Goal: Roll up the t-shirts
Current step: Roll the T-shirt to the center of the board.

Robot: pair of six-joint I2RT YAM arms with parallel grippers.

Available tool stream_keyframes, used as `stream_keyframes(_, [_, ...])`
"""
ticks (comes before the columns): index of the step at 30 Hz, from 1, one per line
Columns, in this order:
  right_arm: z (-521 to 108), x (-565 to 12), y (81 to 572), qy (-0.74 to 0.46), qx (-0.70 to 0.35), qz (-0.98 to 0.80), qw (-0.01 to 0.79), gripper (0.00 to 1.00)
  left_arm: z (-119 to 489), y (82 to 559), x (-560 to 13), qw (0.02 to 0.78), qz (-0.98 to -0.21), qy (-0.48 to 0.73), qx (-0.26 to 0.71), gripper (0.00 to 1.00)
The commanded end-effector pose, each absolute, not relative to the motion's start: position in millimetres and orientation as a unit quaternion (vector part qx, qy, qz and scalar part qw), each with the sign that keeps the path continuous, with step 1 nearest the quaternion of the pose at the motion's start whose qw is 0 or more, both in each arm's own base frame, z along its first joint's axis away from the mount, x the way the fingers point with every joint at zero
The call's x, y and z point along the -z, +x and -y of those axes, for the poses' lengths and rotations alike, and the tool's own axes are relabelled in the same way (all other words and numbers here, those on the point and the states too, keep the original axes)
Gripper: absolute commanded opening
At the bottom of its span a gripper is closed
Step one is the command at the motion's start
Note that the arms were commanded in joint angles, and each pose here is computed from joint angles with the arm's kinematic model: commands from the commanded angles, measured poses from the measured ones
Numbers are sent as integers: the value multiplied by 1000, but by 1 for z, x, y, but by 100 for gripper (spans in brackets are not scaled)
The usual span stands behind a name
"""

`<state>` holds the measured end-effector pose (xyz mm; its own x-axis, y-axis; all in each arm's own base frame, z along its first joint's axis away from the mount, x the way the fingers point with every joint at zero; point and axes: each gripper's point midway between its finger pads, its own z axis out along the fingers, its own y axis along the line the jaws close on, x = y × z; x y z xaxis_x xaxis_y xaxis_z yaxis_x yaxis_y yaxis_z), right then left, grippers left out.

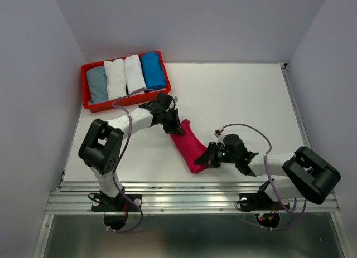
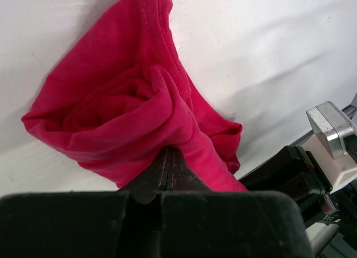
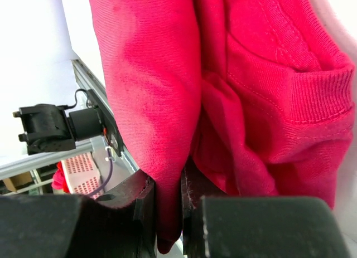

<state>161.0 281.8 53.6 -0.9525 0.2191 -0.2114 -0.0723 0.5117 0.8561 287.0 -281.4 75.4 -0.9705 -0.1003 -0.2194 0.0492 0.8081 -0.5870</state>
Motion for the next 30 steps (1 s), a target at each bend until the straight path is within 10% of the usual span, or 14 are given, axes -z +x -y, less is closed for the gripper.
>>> stream_keyframes(1, [-280, -65, 167, 49, -514, -842, 159, 1, 295, 308, -92, 154, -932, 11, 329, 0])
stream_keyframes(7, [-275, -62, 168, 64, -511, -843, 155, 7, 302, 322, -80, 155, -933, 6, 324, 0])
stream_keyframes(12, [-266, -52, 162, 64, -485, -859, 149, 62, 308, 333, -72, 155, -934, 6, 322, 0])
stream_keyframes(18, [-238, -76, 175, 44, -386, -898, 207, 81, 313, 338, -64, 148, -935, 9, 323, 0])
stream_keyframes(25, [-198, -118, 191, 61, -279, -918, 274, 77, 317, 340, -64, 146, -933, 12, 329, 0])
stream_keyframes(30, [-203, -150, 205, 66, -294, -903, 306, 43, 316, 339, -63, 145, -933, 13, 329, 0])
